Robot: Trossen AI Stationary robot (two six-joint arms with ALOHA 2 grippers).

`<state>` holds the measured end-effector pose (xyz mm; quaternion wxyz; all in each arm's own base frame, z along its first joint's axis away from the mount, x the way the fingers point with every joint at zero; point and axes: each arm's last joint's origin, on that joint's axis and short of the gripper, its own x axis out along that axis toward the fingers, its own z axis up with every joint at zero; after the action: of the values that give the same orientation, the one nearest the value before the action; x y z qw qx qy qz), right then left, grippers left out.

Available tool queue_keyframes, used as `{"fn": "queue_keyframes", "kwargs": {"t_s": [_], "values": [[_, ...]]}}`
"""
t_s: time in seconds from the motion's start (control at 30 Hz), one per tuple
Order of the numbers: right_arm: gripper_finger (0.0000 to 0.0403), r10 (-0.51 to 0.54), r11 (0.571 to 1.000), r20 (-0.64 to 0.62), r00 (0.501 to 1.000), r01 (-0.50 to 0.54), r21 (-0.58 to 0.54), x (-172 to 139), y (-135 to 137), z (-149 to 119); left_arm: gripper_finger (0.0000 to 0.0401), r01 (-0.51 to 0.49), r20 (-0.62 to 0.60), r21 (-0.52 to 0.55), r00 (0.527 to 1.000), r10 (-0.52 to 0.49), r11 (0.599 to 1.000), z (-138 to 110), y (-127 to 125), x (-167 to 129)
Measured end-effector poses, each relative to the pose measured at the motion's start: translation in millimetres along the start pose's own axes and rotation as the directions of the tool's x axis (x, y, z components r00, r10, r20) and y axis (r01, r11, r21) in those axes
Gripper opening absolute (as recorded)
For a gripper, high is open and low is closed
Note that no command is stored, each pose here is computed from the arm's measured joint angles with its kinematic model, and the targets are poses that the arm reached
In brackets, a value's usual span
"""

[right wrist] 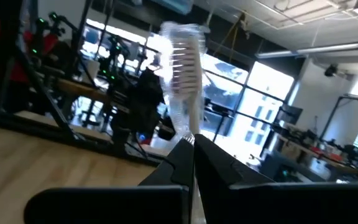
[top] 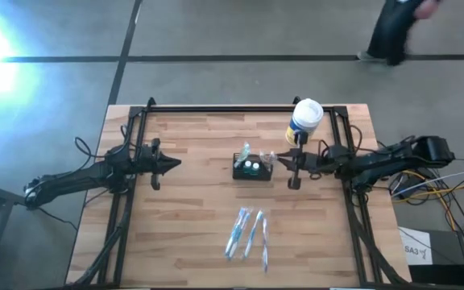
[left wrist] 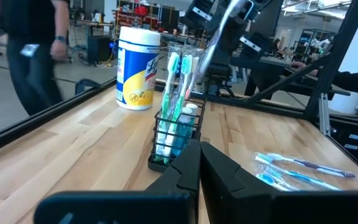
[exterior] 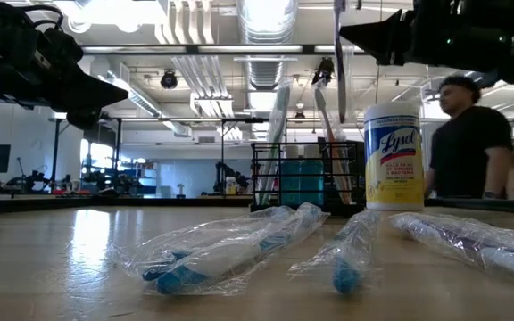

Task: Pick & Place toothbrushing station
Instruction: Put the right violet toothbrush into the wire organizer

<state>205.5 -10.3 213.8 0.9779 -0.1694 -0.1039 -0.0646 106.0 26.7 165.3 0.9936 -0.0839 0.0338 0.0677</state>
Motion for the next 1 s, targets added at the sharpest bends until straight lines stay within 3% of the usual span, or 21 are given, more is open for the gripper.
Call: {"fn": "queue_keyframes", "kwargs": {"t_s": [0.37, 0.57, 0.73, 1.0], "values": [[0.0008, 0.021, 0.999, -0.077, 0.997, -0.019, 0.029, 21.9, 8.6, -20.7, 0.0010, 0.000, -0.001, -0.016, 1.000, 0.000, 1.000, -0.1, 0.0, 0.0], [0.0008, -0.020, 1.000, -0.144, 0.989, 0.022, 0.011, 27.0, 11.1, -32.2, 0.0010, 0.001, 0.000, -0.029, 1.000, -0.001, 1.000, 0.0, 0.0, 0.0], [0.0008, -0.028, 0.999, -0.173, 0.985, 0.034, 0.035, 22.2, 13.1, -39.6, 0.0010, 0.000, -0.004, -0.033, 1.000, 0.000, 0.999, -0.4, 0.0, 0.0], [0.0008, -0.087, 0.983, -0.100, 0.991, 0.101, 0.151, -2.5, 15.7, -49.9, 0.0010, -0.004, -0.028, -0.035, 1.000, 0.003, 0.999, -3.1, 0.4, 0.0]]}}
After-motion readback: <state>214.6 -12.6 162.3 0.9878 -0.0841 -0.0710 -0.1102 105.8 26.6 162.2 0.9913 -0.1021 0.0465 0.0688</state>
